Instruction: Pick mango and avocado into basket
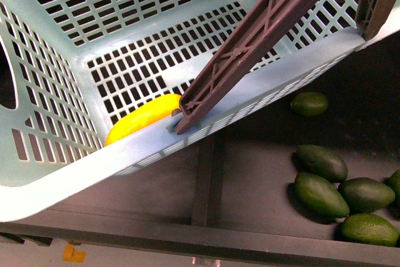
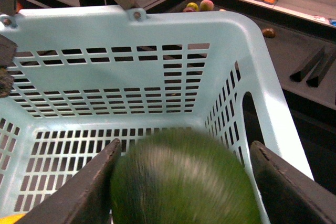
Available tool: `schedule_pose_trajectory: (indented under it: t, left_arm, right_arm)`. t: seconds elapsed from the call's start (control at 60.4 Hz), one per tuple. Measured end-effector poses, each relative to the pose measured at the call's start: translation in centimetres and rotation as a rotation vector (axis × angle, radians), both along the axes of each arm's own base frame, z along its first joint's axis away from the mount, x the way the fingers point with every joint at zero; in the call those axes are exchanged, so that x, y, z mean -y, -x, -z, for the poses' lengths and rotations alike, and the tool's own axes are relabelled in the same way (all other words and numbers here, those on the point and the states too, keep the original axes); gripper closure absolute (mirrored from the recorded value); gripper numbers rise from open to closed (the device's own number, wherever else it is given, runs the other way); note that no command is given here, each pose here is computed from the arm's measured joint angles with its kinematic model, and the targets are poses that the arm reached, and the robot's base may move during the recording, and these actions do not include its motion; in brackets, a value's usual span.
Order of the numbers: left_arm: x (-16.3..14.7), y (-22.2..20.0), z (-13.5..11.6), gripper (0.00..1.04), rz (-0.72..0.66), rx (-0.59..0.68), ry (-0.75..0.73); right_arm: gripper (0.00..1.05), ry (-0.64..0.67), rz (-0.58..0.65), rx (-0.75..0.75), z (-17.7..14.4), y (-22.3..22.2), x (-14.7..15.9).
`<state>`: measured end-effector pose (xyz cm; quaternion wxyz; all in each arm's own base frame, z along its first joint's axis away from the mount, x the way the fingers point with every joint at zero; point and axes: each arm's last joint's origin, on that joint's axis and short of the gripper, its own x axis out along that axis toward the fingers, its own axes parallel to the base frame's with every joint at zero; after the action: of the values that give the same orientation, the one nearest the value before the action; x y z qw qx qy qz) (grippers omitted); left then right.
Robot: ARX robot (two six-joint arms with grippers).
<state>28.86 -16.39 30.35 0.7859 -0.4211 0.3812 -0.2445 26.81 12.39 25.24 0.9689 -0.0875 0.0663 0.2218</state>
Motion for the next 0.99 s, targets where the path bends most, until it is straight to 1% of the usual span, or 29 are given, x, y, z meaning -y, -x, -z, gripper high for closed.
schedule_pose_trajectory:
  t: [0.017,0.083,0.133,0.215,0.381,0.514,0.58,0.613,0.646,0.745,0.845,0.895,0.994]
  left_arm:
    - [0.0,0.0,0.0,0.87,0.000,0.000,0.000]
    - [0.0,0.0,0.0,0.87,0.001,0.000,0.000]
    - [0.0,0.0,0.1,0.87,0.000,-0.003,0.000]
    - [0.0,0.0,0.1,0.87,-0.001,-0.002,-0.002]
    - [0.0,-0.1,0.1,0.87,-0.009,0.000,-0.004]
    - [0.0,0.0,0.1,0.87,-0.005,0.000,-0.004]
    - [0.1,0.0,0.1,0.87,0.003,-0.003,0.000]
    - [0.1,0.0,0.1,0.87,0.007,-0.005,0.002]
    - [0.1,0.0,0.1,0.87,0.007,-0.006,0.004]
    - [0.0,0.0,0.1,0.87,0.000,-0.005,0.002]
    - [0.0,0.0,0.1,0.87,-0.007,0.004,-0.007]
    - [0.0,0.0,0.1,0.87,-0.005,0.003,-0.007]
    - [0.0,0.0,0.1,0.87,-0.002,-0.003,0.000]
  right_arm:
    - [0.19,-0.001,0.000,0.000,0.0,0.0,0.0]
    - [0.07,-0.012,0.006,0.000,-0.1,0.0,-0.1]
    - [0.09,-0.019,0.019,-0.005,-0.2,0.0,0.1]
    - [0.09,-0.040,0.062,-0.007,-0.8,0.3,1.0]
    - [0.09,-0.120,0.143,0.032,-3.3,1.8,3.4]
    - [0.09,-0.139,0.153,0.042,-3.6,2.0,3.6]
    - [0.17,-0.154,0.293,0.094,-3.0,2.3,3.9]
    - [0.24,-0.162,0.372,0.122,-2.3,2.7,4.4]
    - [0.29,-0.164,0.406,0.131,-1.7,3.2,5.0]
    - [0.45,-0.164,0.437,0.136,-0.1,4.7,6.5]
    - [0.61,-0.165,0.438,0.135,1.2,5.9,7.6]
    - [0.71,-0.164,0.442,0.132,2.1,6.7,8.3]
    - [0.98,-0.163,0.438,0.125,3.8,8.4,9.5]
